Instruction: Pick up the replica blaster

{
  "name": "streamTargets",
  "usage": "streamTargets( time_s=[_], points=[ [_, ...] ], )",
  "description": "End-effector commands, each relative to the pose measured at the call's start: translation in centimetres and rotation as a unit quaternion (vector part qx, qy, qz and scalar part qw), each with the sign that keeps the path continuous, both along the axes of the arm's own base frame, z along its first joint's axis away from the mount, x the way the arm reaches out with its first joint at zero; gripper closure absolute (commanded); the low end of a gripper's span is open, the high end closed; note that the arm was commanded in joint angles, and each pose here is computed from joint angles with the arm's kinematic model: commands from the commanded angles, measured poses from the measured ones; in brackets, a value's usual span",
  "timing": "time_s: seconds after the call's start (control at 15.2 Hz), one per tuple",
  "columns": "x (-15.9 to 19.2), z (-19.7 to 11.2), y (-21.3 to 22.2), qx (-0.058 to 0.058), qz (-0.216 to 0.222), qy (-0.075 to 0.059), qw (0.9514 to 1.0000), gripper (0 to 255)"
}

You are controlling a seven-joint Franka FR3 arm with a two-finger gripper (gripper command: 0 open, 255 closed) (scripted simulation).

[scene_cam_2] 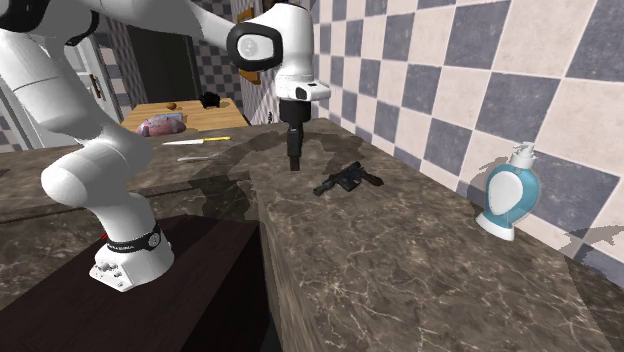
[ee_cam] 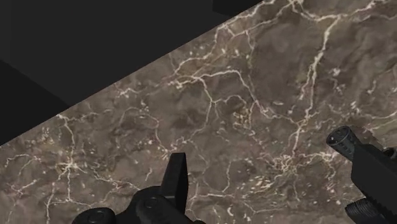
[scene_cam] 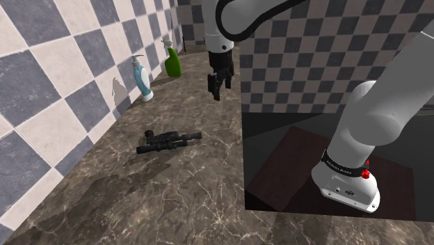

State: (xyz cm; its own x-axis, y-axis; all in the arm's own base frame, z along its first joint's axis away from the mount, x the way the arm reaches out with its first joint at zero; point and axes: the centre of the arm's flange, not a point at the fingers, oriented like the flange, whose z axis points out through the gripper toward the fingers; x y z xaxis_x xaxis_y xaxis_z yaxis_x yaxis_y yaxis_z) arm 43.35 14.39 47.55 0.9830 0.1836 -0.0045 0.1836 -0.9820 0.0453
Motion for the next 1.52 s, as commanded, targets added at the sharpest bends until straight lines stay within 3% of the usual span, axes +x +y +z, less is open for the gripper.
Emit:
streamTargets(
  time_s=[0.0,0.46,0.99,1.45],
  points=[
    [1.0,-1.2,2.1,0.005,0.017,0.001,0.9998,0],
    [4.8,-5.2,9.0,0.022,0.074,0.006,0.997,0],
    [8.0,-9.6,17.5,0.041,0.14,0.011,0.9893,0],
    [8.1,-13.0,17.9,0.042,0.142,0.011,0.9889,0]
  ],
)
